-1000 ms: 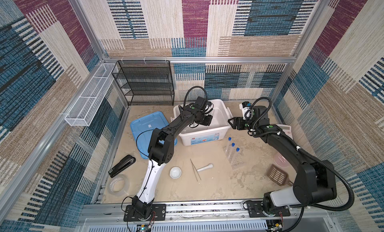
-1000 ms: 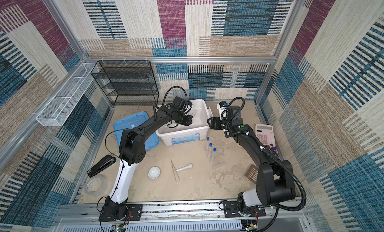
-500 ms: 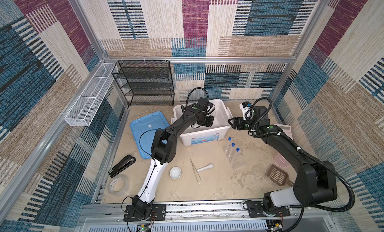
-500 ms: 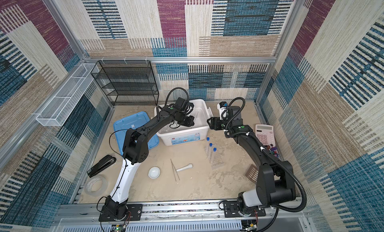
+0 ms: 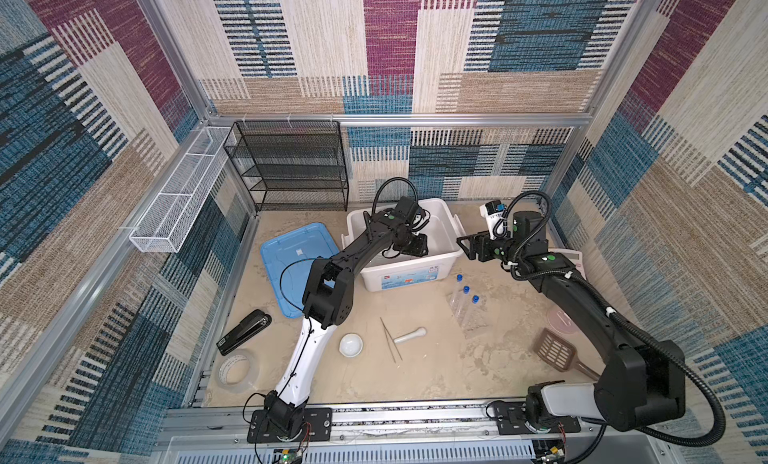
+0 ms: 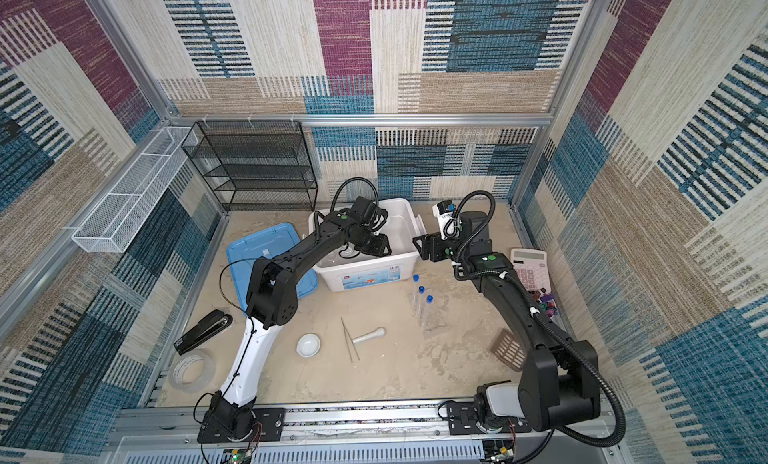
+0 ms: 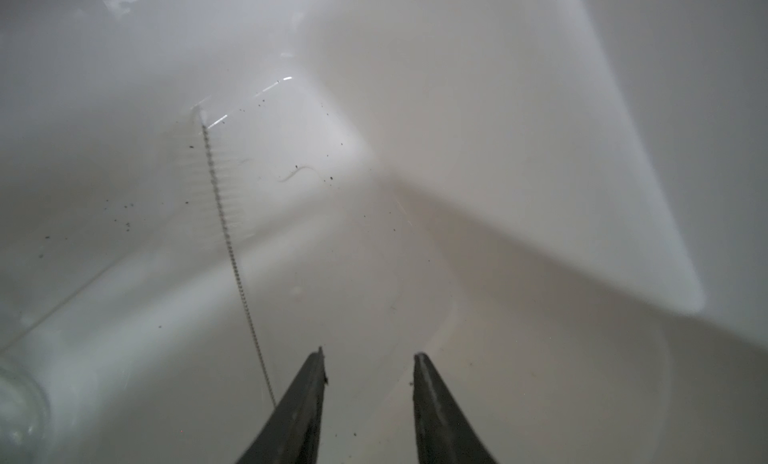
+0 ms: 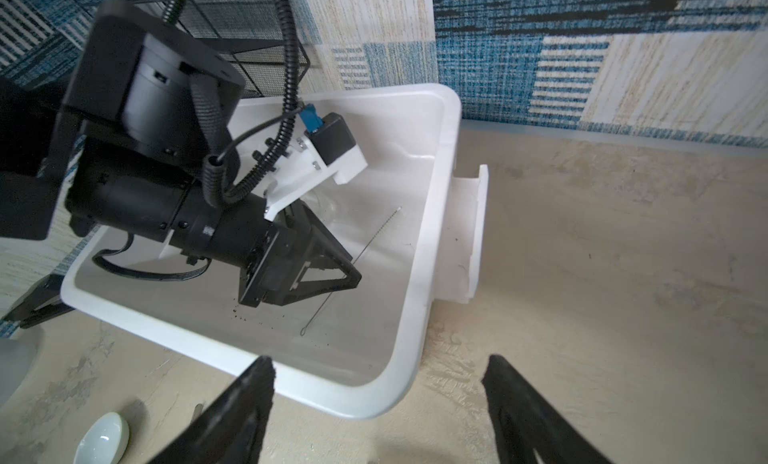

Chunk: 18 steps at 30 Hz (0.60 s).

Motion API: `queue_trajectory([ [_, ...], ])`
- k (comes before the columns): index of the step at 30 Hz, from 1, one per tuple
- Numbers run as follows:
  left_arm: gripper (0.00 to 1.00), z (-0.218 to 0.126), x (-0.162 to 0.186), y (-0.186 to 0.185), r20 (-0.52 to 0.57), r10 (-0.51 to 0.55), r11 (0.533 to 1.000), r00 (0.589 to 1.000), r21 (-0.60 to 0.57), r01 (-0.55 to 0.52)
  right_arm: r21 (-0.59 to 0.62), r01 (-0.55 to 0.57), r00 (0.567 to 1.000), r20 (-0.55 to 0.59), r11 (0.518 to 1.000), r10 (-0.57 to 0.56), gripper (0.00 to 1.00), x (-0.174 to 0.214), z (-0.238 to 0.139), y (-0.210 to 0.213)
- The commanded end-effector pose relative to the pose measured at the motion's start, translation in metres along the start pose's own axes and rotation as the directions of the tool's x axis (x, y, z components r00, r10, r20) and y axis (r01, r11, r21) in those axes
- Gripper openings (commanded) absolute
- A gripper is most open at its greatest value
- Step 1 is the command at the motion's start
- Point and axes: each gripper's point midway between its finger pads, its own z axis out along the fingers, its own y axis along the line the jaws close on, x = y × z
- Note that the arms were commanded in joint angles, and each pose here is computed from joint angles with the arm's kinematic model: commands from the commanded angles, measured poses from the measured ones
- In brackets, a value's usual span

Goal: Organize the chemistry lab equipment
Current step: 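Drop the brush into the bin with the left gripper while the right gripper advances, then raise the left gripper from the bin while the right gripper lowers over the pestle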

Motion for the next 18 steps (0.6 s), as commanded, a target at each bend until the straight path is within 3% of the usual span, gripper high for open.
queue_trajectory([
  [1, 0.45, -0.021, -0.012, -0.012, 0.041, 0.010, 1.000, 0.999, 0.015, -0.010, -0.058, 0.163, 0.986, 0.046, 0.985, -0.161, 0.82, -0.009, -0.008, 0.023],
  [7, 0.66, -0.066, -0.035, -0.022, 0.146, 0.071, 0.997, 0.987, -0.028, -0.068, -0.132, 0.395, 0.918, 0.010, 0.909, -0.397, 0.82, 0.017, -0.001, 0.068],
  [15, 0.99, -0.130, -0.048, -0.011, 0.316, 0.118, 0.985, 0.941, -0.161, -0.069, -0.242, 0.498, 0.865, 0.066, 0.833, -0.498, 0.82, 0.036, -0.005, 0.113],
  [18, 0.99, -0.150, -0.044, 0.000, 0.369, 0.099, 0.982, 0.924, -0.185, -0.031, -0.288, 0.526, 0.845, 0.066, 0.800, -0.531, 0.81, 0.047, -0.007, 0.128],
])
